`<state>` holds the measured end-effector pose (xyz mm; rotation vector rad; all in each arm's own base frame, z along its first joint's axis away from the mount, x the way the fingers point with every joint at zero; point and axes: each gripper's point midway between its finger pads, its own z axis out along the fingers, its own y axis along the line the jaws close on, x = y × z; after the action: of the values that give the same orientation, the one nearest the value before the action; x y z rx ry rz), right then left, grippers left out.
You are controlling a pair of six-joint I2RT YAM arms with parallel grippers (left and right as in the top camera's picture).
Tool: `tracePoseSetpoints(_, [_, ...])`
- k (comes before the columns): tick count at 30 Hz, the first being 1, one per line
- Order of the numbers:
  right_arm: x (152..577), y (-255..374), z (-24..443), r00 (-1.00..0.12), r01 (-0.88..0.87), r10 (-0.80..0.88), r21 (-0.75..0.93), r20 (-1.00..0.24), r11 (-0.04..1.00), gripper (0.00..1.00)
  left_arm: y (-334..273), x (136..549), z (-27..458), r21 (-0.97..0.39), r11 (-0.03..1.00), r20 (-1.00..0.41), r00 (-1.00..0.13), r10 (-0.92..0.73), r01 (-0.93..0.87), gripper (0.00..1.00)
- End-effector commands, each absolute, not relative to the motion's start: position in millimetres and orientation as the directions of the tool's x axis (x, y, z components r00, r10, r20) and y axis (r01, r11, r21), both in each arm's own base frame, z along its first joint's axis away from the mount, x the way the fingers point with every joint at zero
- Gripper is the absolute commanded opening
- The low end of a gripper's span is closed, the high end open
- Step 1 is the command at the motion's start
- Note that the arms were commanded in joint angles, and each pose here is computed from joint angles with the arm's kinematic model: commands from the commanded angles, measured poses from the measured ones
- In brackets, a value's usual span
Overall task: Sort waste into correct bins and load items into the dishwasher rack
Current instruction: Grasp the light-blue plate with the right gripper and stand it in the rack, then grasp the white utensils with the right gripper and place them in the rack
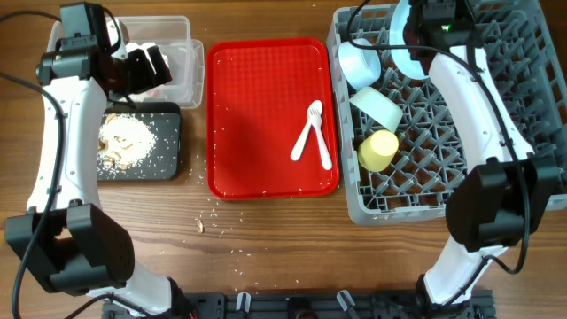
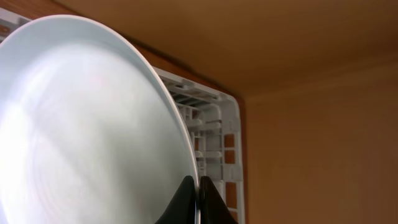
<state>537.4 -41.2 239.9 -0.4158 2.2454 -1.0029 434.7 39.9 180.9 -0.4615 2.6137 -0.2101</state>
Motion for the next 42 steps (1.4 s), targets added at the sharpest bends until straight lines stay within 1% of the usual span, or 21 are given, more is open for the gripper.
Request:
tracePoseSetpoints(1, [543.9, -29.1, 230.6, -0.718, -0.083, -0.543, -0.721, -0.435, 0.688, 0.08, 42.1, 435.5, 192.0, -0.226, 0.931, -0.452, -0.816, -0.36, -0.285, 1.0])
tracePoseSetpoints(3, [544.8, -26.1, 229.1, -0.712, -0.094, -0.546, -0.711, -0.442, 0.697, 0.12, 42.1, 435.5, 192.0, -0.226, 0.931, -0.452, -0.816, -0.36, -0.285, 1.0])
tracePoseSetpoints(6, [545.1, -25.0, 228.8, -0.71, -0.088, -0.539, -0.702, -0.453, 0.707, 0.26, 42.1, 435.5, 192.0, -0.226, 0.931, -0.452, -0.816, -0.36, -0.285, 1.0])
tracePoseSetpoints(9, [545.6, -25.2, 229.6, -0.713, -0.041, -0.494, -0.673, -0.498, 0.738, 0.31, 42.1, 435.5, 192.0, -0.226, 0.931, -0.452, -0.816, -0.36, -0.285, 1.0])
tracePoseSetpoints(10, [545.7, -25.1, 232.2, -0.71, -0.021, -0.477, -0.661, -0.519, 0.75, 0.38, 42.1, 435.5, 192.0, -0.226, 0.931, -0.452, -0.816, -0.36, -0.285, 1.0])
tracePoseSetpoints(11, [546.0, -24.6, 241.3, -0.696, 0.032, -0.433, -0.627, -0.573, 0.778, 0.53, 42.1, 435.5, 192.0, -0.226, 0.931, -0.452, -0.816, -0.36, -0.285, 1.0])
tracePoseSetpoints(12, [545.7, -22.1, 248.6, -0.681, 0.048, -0.414, -0.601, -0.604, 0.798, 0.59, 42.1, 435.5, 192.0, -0.226, 0.931, -0.452, -0.816, -0.36, -0.285, 1.0])
tracePoseSetpoints(14, [535.8, 16.2, 285.4, -0.578, -0.015, -0.368, -0.441, -0.728, 0.897, 0.69, 42.1, 435.5, 192.0, -0.226, 0.931, -0.452, -0.816, -0.36, -0.285, 1.0])
tracePoseSetpoints(16, [510.0, 95.3, 318.7, -0.467, -0.285, -0.259, -0.134, -0.845, 0.949, 0.75, 42.1, 435.5, 192.0, -0.226, 0.931, -0.452, -0.816, -0.36, -0.285, 1.0])
tracePoseSetpoints(17, [481.7, 144.5, 334.8, -0.468, -0.473, -0.163, 0.09, -0.869, 0.876, 0.75, 42.1, 435.5, 192.0, -0.226, 0.931, -0.452, -0.816, -0.36, -0.285, 1.0])
tracePoseSetpoints(19, [435.1, 210.8, 331.9, -0.547, -0.681, -0.133, 0.348, -0.826, 0.644, 0.73, 42.1, 435.5, 192.0, -0.226, 0.931, -0.452, -0.816, -0.36, -0.285, 1.0])
tracePoseSetpoints(20, [431.2, 218.7, 312.0, -0.61, -0.641, -0.145, 0.377, -0.779, 0.669, 0.73, 42.1, 435.5, 192.0, -0.226, 0.931, -0.452, -0.816, -0.36, -0.285, 1.0])
tracePoseSetpoints(21, [432.2, 218.1, 276.7, -0.696, -0.542, -0.167, 0.358, -0.699, 0.76, 0.72, 42.1, 435.5, 192.0, -0.226, 0.931, -0.452, -0.816, -0.36, -0.285, 1.0])
tracePoseSetpoints(22, [430.6, 216.3, 238.9, -0.764, -0.454, -0.2, 0.291, -0.614, 0.842, 0.72, 42.1, 435.5, 192.0, -0.226, 0.931, -0.452, -0.816, -0.36, -0.285, 1.0])
tracePoseSetpoints(24, [425.5, 220.0, 184.8, -0.827, -0.396, -0.264, 0.183, -0.496, 0.9, 0.7, 42.1, 435.5, 192.0, -0.226, 0.931, -0.452, -0.816, -0.36, -0.285, 1.0])
tracePoseSetpoints(27, [419.1, 231.9, 111.6, -0.883, -0.382, -0.322, 0.126, -0.341, 0.916, 0.64, 42.1, 435.5, 192.0, -0.226, 0.931, -0.452, -0.816, -0.36, -0.285, 1.0])
tracePoseSetpoints(30, [411.9, 209.9, 44.9, -0.938, -0.31, -0.302, 0.022, -0.171, 0.95, 0.63, 42.1, 435.5, 192.0, -0.226, 0.931, -0.452, -0.816, -0.36, -0.285, 1.0])
tracePoseSetpoints(34, [406.7, 202.5, 1.4, -0.949, -0.304, -0.304, -0.018, -0.081, 0.952, 0.63, 42.1, 435.5, 192.0, -0.226, 0.931, -0.452, -0.816, -0.36, -0.285, 1.0])
tracePoseSetpoints(38, [402.2, 200.4, -15.7, -0.958, -0.284, -0.285, -0.023, -0.042, 0.958, 0.62, 42.1, 435.5, 192.0, -0.226, 0.931, -0.452, -0.816, -0.36, -0.285, 1.0])
tracePoseSetpoints(40, [398.8, 198.9, -24.4, -0.958, -0.285, -0.286, -0.027, -0.018, 0.958, 0.52, 42.1, 435.5, 192.0, -0.226, 0.931, -0.452, -0.816, -0.36, -0.285, 1.0])
tracePoseSetpoints(42, [396.7, 198.6, -27.6, -0.958, -0.286, -0.286, -0.025, -0.006, 0.958, 0.29, 42.1, 435.5, 192.0, -0.226, 0.931, -0.452, -0.816, -0.36, -0.285, 1.0])
